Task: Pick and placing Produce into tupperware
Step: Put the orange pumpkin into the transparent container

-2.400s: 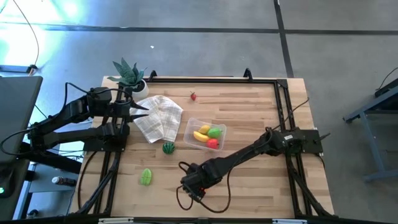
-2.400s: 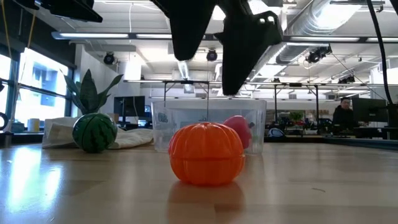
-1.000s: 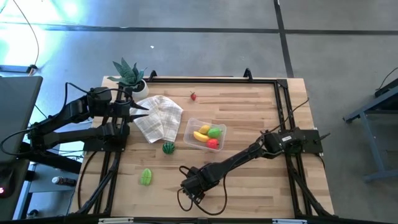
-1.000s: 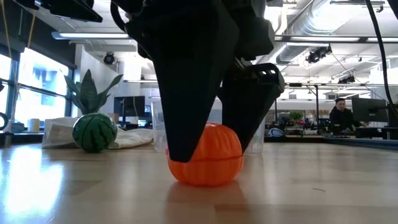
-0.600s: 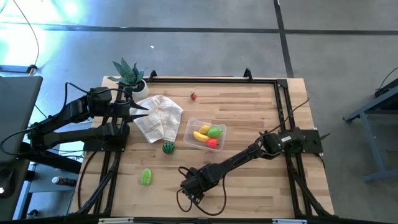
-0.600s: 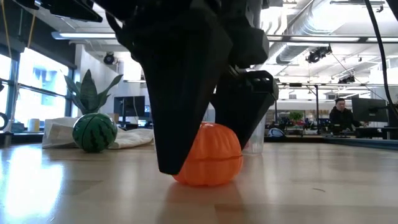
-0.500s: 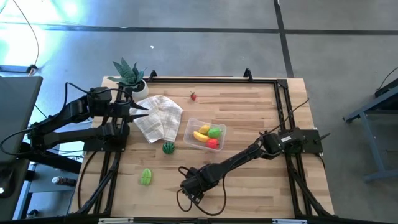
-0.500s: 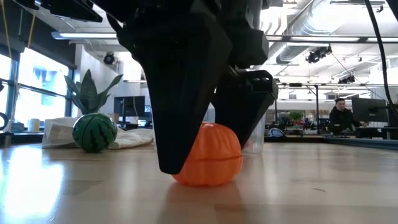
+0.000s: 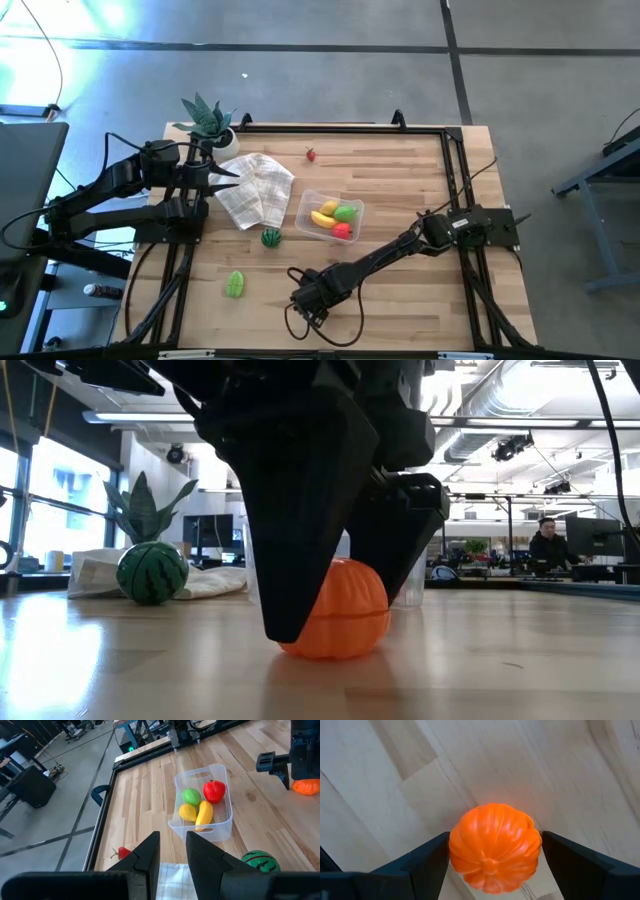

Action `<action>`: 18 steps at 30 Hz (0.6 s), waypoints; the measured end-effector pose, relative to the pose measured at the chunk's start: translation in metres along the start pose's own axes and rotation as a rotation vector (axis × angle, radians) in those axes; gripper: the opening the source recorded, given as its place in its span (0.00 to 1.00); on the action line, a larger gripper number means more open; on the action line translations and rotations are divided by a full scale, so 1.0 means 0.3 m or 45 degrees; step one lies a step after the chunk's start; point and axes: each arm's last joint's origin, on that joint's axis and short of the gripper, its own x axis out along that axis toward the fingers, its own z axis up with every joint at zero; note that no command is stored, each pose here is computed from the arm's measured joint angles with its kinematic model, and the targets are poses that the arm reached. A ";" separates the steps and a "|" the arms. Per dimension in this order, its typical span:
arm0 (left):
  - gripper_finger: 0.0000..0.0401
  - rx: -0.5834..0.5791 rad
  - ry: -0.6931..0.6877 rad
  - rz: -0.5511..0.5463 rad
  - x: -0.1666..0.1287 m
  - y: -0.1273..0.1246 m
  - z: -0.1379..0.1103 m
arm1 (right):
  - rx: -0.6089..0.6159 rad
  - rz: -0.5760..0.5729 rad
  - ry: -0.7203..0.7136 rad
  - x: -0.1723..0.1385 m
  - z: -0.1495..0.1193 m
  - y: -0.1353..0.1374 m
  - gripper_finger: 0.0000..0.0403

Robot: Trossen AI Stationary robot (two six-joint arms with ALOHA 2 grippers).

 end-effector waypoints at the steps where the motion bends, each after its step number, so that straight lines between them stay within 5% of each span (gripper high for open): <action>1: 0.21 0.000 0.000 0.000 0.000 0.000 0.000 | 0.000 -0.002 0.001 0.000 0.000 -0.001 0.75; 18: 0.21 0.000 0.000 0.000 0.000 0.000 0.000 | -0.023 -0.009 0.010 0.011 0.000 -0.002 0.72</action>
